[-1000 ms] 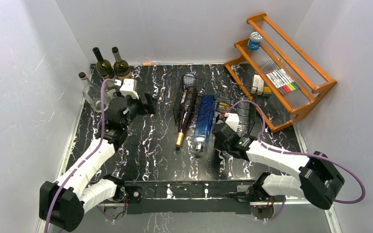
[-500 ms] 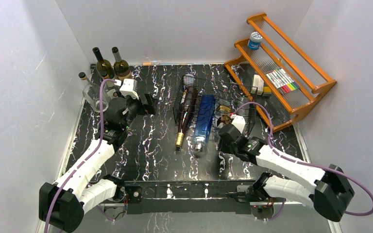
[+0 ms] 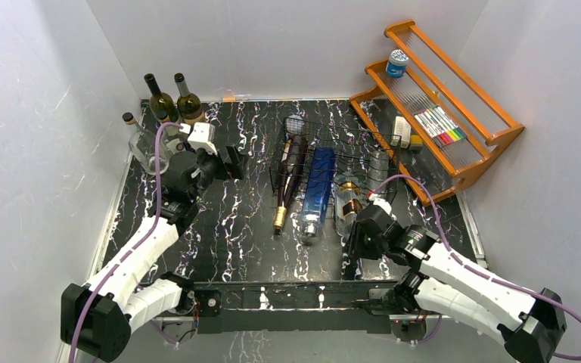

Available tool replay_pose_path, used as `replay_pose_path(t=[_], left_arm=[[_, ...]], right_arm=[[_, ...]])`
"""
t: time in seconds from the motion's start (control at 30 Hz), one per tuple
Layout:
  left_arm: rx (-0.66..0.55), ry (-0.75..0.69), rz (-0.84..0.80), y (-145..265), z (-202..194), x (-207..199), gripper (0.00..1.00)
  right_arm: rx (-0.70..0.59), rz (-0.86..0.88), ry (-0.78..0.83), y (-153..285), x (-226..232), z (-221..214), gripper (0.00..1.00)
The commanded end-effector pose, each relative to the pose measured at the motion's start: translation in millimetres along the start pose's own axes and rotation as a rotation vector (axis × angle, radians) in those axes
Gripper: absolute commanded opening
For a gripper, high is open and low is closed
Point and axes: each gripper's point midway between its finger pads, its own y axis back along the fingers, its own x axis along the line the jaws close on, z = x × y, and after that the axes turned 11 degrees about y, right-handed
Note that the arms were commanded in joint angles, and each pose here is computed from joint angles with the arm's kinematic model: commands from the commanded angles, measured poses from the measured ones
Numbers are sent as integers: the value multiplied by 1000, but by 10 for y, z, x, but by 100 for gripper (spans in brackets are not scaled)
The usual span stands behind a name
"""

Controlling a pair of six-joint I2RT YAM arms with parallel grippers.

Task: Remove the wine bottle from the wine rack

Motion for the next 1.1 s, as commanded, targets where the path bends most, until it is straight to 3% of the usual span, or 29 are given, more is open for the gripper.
replay_pose_path(t=[0.0,0.4,0.57,0.63,0.73,0.87,0.93,1.07], left_arm=[[-24,7,-45,-17,144,-142,98],[0,1,-83,-38,59,-188,98],[8,-9,-172,-34,23,-340,98],[23,-20,-238,-32,-22,-475,98],[40,-67,-401,48,-129,-816,90],[91,-137,-636,254,-450,-1407,92],[149,-216,-744,391,-697,-1730,98],[222,-501,-903,658,-1226,-2219,98]], right_arm=[[66,87,-23,199,121,-134,21],[46,143,-4,863,113,-73,0],[-8,121,27,1044,42,32,0],[-15,107,40,1132,1,49,0],[-23,83,57,1258,-65,70,0],[-33,67,77,1324,-79,124,0],[-33,71,111,1355,-56,158,0],[-38,59,176,1420,-32,256,0]])
